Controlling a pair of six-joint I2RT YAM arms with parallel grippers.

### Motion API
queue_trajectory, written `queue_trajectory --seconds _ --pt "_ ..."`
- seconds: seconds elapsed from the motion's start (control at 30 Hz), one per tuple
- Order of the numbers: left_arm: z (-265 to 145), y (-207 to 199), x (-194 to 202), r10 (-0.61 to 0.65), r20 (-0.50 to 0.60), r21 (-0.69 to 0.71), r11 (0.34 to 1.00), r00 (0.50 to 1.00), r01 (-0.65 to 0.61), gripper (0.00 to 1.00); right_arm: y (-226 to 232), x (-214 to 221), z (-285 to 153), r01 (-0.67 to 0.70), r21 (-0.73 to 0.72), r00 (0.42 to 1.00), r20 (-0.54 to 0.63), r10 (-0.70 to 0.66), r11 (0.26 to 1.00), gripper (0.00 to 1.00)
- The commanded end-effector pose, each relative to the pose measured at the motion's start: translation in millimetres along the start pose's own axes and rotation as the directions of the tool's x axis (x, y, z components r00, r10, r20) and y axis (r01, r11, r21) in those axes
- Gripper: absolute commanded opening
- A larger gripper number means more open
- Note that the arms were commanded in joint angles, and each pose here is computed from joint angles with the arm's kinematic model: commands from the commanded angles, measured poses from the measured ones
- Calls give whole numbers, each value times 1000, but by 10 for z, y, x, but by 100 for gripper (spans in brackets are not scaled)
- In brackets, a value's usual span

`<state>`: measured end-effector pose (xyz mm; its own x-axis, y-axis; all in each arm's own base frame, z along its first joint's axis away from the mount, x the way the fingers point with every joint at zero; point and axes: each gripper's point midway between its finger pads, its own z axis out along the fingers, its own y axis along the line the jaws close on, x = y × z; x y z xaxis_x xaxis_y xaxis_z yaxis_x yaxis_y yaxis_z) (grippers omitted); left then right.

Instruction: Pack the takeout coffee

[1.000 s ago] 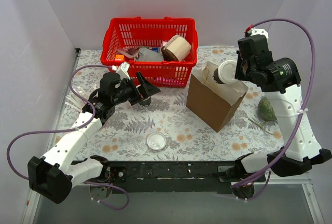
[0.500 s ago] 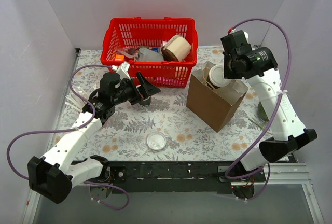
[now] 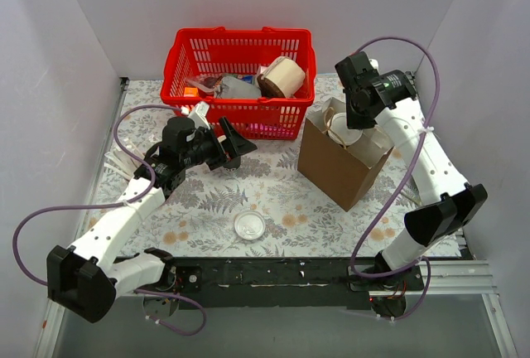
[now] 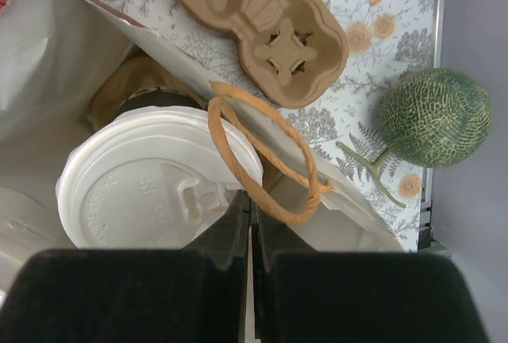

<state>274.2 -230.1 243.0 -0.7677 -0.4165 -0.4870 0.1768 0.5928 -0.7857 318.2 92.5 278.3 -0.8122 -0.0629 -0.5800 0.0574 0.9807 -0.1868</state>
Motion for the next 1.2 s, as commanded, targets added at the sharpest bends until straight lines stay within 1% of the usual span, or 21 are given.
queue_trajectory --seconds 0.0,0.37,0.63,1.0,1.17 --pt "22 60 31 13 -9 -7 1000 1000 -13 98 83 13 68 -29 -21 1000 -2 29 999 1" --pt "32 99 79 16 -21 -8 1000 1000 -16 98 292 93 327 -22 -42 998 -53 20 999 1" --pt "17 145 119 15 -25 -16 1000 1000 -16 98 393 266 555 -12 -47 995 -102 8 999 1" --pt "6 202 159 14 -30 -29 999 999 -15 98 487 359 717 -21 -66 994 -111 13 998 1" --pt "7 222 172 14 -32 -33 999 999 -15 98 552 400 754 -18 -101 994 -112 6 995 1"
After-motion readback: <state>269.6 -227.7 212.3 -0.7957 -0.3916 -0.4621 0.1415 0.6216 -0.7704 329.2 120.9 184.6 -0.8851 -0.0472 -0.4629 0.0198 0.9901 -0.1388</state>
